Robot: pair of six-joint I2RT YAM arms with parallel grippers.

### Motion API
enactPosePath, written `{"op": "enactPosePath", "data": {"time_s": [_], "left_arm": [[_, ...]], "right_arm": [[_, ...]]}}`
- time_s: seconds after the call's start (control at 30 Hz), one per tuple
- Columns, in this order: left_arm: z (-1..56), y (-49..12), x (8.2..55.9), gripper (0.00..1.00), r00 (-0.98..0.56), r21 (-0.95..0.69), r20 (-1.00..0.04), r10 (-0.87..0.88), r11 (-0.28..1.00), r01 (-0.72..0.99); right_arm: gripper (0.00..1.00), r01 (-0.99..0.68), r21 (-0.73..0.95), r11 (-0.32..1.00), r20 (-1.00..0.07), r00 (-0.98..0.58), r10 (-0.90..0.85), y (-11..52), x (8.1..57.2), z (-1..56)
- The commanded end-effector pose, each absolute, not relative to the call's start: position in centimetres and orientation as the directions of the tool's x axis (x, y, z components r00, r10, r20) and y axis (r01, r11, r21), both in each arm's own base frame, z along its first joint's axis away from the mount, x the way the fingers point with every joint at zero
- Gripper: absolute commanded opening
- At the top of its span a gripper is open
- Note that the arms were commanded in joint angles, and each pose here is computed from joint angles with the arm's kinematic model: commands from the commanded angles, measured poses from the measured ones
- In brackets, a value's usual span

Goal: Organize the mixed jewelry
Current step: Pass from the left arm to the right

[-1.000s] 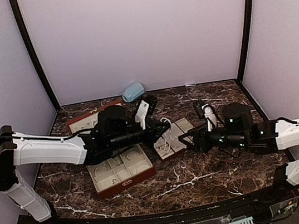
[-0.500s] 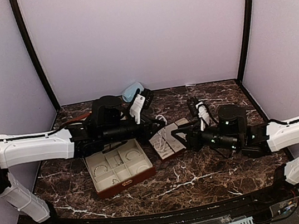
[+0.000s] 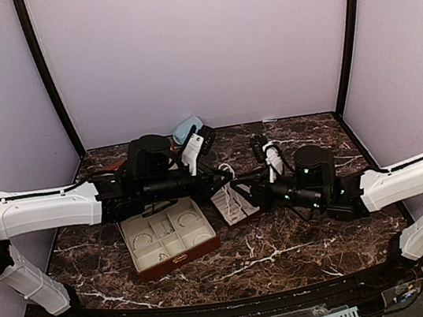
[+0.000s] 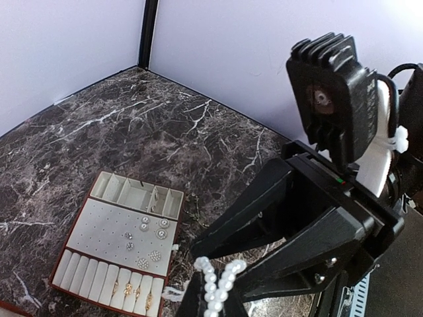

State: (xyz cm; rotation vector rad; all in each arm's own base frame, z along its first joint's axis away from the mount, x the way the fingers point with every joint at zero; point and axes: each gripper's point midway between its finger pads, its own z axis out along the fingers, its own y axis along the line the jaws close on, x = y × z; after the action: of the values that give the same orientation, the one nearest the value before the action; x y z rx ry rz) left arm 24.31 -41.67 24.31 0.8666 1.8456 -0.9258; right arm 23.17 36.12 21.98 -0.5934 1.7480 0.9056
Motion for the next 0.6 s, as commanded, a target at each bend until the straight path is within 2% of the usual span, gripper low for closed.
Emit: {"op": "enactPosePath", "data": {"time_s": [0.0, 0.4, 0.57], "left_arm": [[27.3, -41.4, 23.4, 0.00, -0.355, -0.260, -0.924, 0.143, 0.444, 0.857], [27.9, -41.6, 23.3, 0.00, -0.361, -0.279, -0.925, 0.119, 0.431, 0.858], [27.9, -41.6, 23.2, 0.00, -0.362, -0.281, -0.924, 0.120, 0.428, 0.859]], "right_arm": [[0.30, -0.765, 0.276, 0.581, -0.951, -0.304, 0.052, 37.1, 23.6, 23.2], [0.26, -0.779, 0.270, 0.566, -0.958, -0.277, 0.076, 37.9, 24.0, 24.2], [0.15, -0.770, 0.263, 0.581, -0.960, -0.267, 0.080, 37.4, 24.2, 24.3]]}}
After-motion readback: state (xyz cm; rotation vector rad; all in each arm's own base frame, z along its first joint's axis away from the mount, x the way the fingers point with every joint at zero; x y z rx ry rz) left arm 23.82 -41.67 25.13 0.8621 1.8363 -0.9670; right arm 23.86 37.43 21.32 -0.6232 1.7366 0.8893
